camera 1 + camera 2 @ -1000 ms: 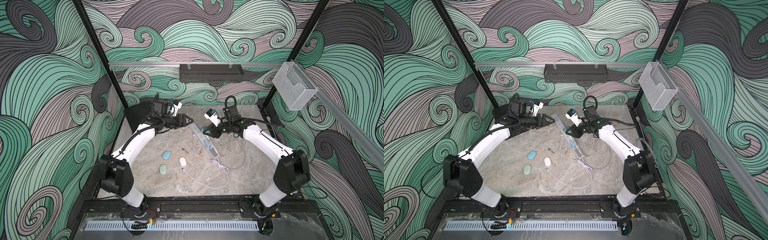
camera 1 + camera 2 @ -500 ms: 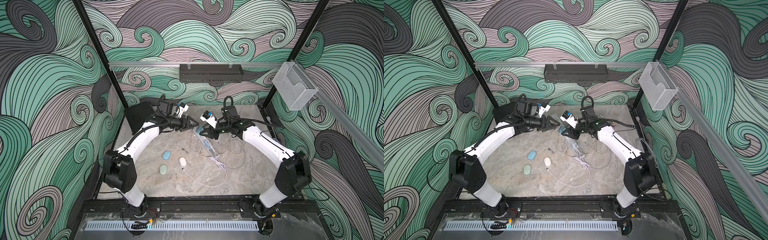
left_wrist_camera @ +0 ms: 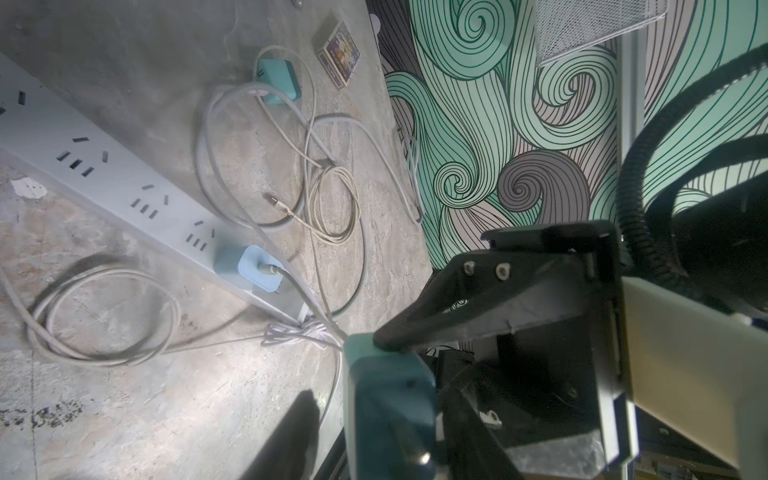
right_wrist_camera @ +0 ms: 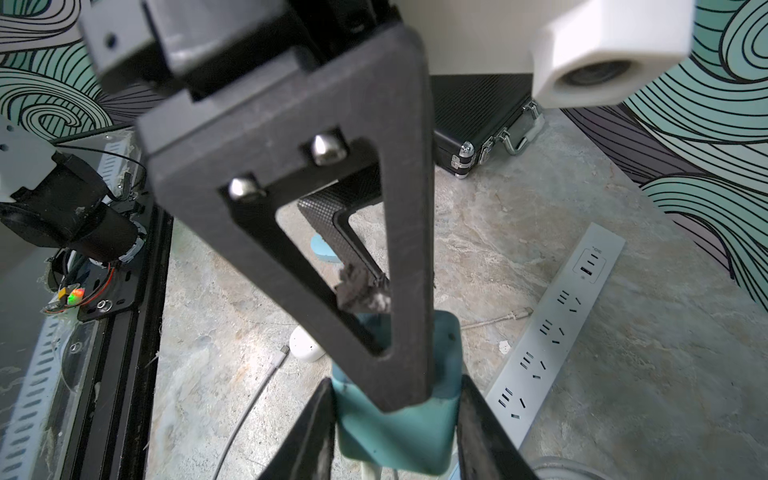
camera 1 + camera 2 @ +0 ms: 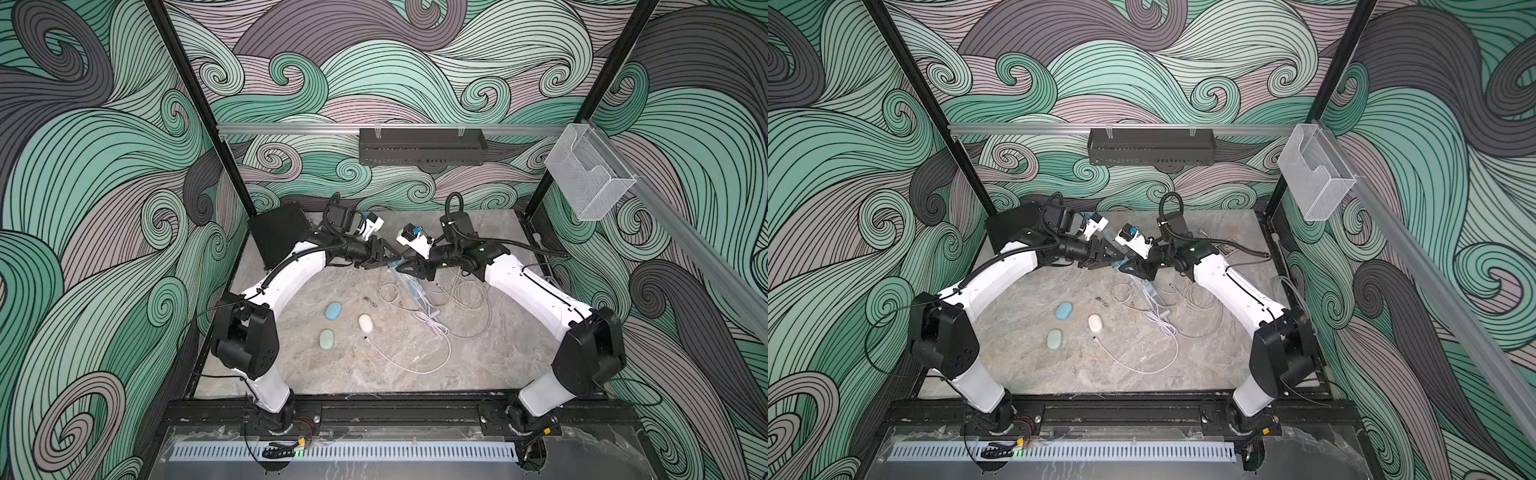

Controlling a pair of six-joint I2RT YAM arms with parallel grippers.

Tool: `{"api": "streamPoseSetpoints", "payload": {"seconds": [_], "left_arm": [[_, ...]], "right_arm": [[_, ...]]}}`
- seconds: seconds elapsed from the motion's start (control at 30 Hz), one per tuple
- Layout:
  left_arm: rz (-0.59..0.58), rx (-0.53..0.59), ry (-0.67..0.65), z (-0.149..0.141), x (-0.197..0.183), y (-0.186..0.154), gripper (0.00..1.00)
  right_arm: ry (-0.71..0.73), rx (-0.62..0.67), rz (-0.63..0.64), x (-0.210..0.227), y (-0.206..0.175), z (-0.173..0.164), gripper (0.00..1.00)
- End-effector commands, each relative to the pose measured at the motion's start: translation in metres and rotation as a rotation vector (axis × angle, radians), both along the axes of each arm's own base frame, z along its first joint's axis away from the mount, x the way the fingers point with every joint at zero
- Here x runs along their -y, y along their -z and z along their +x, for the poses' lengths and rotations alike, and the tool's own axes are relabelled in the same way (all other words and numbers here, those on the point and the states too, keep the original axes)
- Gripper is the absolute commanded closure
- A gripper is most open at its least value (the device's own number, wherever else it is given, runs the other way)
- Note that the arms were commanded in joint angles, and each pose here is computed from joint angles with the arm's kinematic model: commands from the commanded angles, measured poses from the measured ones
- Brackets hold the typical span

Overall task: Charge the bluetooth headset
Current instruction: Pick up the plug from the center of the board.

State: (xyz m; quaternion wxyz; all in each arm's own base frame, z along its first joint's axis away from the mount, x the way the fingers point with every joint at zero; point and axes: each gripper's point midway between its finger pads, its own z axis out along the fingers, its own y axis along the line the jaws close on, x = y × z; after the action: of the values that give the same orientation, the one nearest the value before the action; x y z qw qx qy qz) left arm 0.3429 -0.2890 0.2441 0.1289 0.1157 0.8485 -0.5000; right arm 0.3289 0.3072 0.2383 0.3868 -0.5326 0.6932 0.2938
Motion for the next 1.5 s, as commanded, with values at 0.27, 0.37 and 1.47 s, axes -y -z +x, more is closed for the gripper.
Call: {"api": "streamPoseSetpoints", "payload": {"seconds": [0.27, 0.37, 1.47], "left_arm": [[-0.088, 0.011, 0.072, -0.003, 0.011, -0.020, 0.94], [-0.092, 0.025, 0.035, 0.007, 0.003, -0.017, 0.97], [-0.339, 0.093, 0.076, 0.010, 0.010, -0.049, 1.00]], "right_arm": [[0.129, -0.040, 0.045, 0.006, -0.021, 0.016, 0.42], [0.096, -0.261, 0.119, 0.013, -0.018, 0.005, 0.35], [0.093, -0.831, 0.417, 0.042, -0.034, -0.001, 0.42]]}}
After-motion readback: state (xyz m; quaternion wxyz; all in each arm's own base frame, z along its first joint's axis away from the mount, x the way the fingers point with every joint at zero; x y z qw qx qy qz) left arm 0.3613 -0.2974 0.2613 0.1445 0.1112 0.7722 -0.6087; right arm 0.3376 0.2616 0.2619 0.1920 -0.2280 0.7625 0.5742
